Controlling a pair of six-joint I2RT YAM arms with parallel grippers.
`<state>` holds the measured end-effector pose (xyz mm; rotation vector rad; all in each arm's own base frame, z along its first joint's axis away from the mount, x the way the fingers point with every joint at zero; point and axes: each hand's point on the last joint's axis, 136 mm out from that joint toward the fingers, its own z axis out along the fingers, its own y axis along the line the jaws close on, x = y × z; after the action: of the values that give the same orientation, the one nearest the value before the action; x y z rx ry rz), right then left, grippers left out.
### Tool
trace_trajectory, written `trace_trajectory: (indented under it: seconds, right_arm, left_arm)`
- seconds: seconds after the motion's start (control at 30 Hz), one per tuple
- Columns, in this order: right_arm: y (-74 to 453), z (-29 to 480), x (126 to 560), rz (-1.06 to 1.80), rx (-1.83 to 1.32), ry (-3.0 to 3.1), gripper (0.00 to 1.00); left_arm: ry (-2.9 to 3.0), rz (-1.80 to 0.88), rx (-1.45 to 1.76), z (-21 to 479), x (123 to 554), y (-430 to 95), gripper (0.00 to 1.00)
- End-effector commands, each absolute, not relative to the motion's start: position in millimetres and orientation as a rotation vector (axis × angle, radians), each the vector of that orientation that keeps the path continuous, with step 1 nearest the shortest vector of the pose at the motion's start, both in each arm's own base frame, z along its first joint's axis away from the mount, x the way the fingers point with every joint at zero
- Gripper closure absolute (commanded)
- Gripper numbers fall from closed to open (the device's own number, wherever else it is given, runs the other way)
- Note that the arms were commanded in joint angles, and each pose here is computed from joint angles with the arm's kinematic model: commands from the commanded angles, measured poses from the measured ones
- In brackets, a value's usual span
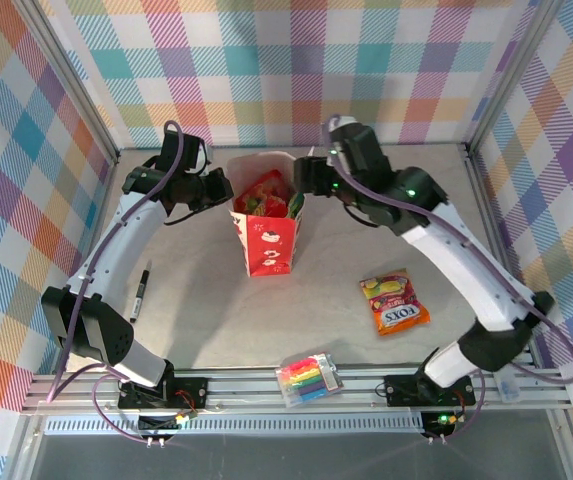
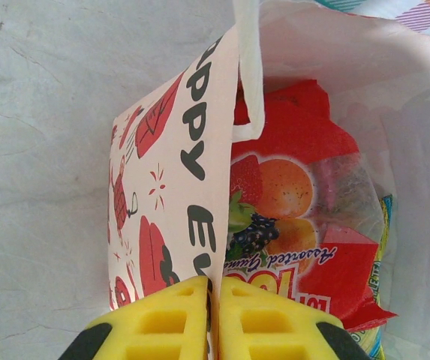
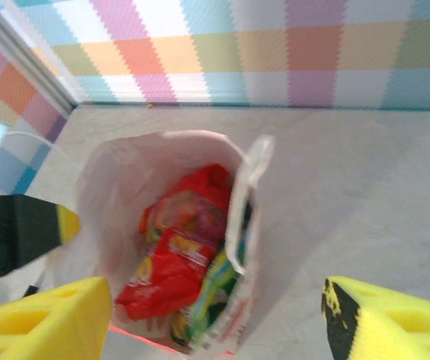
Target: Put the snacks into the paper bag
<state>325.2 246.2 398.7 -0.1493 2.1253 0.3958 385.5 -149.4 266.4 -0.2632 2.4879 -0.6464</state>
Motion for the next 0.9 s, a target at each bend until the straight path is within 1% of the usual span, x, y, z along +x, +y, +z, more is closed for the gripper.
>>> trace_trajectory:
  seconds: [0.0,0.17,0.37,0.53,0.63,0.87]
  right_arm:
    - [202,366,311,0.328,-0.087,2.229,0.23]
    - [140,316,286,0.277,0.092,2.345,0.21]
    - [84,253,256,0.199,0.318,2.477,0.15]
    - [63,206,238,0.192,0.456,2.575,0.12]
    - [56,179,229,0.237,0.547,2.628,0.10]
    - [36,128,217,0.251,0.715,2.697,0.08]
  left_arm:
    - [2.473,-0.671,-0.233,279,385,-150,0.89]
    - [2.472,-0.669,-0.217,282,384,-150,0.88]
    - [2.470,-0.658,-0.204,284,384,-149,0.87]
    - [2.482,-0.663,-0.205,280,386,-150,0.87]
    - [2.485,-0.663,-0.205,278,386,-151,0.87]
    - [2.508,-0.648,-0.198,273,384,-149,0.86]
